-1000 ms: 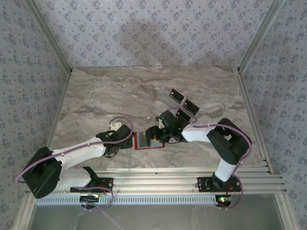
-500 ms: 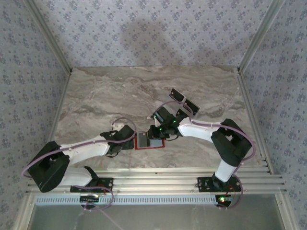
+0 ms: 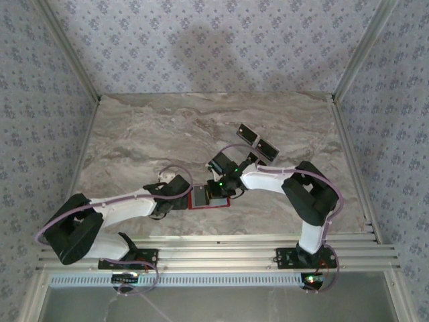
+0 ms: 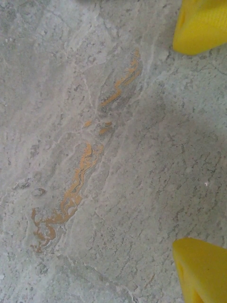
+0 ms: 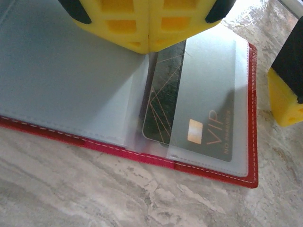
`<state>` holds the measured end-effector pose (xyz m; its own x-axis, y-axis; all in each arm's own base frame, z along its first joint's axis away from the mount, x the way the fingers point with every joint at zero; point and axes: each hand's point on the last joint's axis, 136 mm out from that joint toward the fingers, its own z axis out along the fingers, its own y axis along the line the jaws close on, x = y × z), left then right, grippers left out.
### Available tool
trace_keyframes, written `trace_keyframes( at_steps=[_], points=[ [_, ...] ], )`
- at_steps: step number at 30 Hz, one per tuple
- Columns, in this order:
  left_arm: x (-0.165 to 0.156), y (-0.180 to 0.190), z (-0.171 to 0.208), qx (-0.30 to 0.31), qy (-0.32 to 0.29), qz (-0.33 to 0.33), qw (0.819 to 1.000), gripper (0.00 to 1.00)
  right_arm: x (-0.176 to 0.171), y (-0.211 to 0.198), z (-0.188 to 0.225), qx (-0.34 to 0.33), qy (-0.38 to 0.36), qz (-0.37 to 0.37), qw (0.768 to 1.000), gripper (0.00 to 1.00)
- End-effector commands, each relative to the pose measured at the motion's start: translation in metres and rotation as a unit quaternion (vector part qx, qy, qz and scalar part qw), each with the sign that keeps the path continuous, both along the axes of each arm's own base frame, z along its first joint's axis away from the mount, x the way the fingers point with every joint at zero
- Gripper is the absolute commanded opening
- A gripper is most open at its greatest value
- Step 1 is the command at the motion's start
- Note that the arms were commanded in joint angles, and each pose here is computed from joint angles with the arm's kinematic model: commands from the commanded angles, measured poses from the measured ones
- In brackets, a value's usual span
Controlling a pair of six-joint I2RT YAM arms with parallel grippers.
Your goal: Put the credit cards into the card holder
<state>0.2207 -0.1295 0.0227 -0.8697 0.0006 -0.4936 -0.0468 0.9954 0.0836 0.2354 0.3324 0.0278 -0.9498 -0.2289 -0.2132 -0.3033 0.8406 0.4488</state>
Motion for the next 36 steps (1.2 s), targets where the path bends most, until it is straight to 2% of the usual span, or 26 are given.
trace_keyframes(
  at_steps=[1, 28, 29, 36],
  points=[
    [0.006, -0.004, 0.002, 0.002, -0.007, -0.005, 1.000, 1.00, 0.001, 0.004, -0.003, -0.007, 0.002, 0.010, 1.000, 0.06],
    [0.002, -0.012, -0.009, -0.004, 0.003, -0.013, 1.000, 1.00, -0.007, 0.042, -0.001, 0.018, 0.017, 0.049, 0.999, 0.06],
    [0.002, -0.012, -0.009, -0.004, 0.003, -0.013, 1.000, 1.00, -0.002, 0.049, 0.008, 0.027, 0.010, 0.051, 0.998, 0.06],
    [0.005, -0.006, 0.006, 0.003, -0.009, -0.003, 1.000, 1.00, 0.000, 0.031, 0.015, 0.030, 0.004, 0.034, 0.999, 0.08]
  ],
)
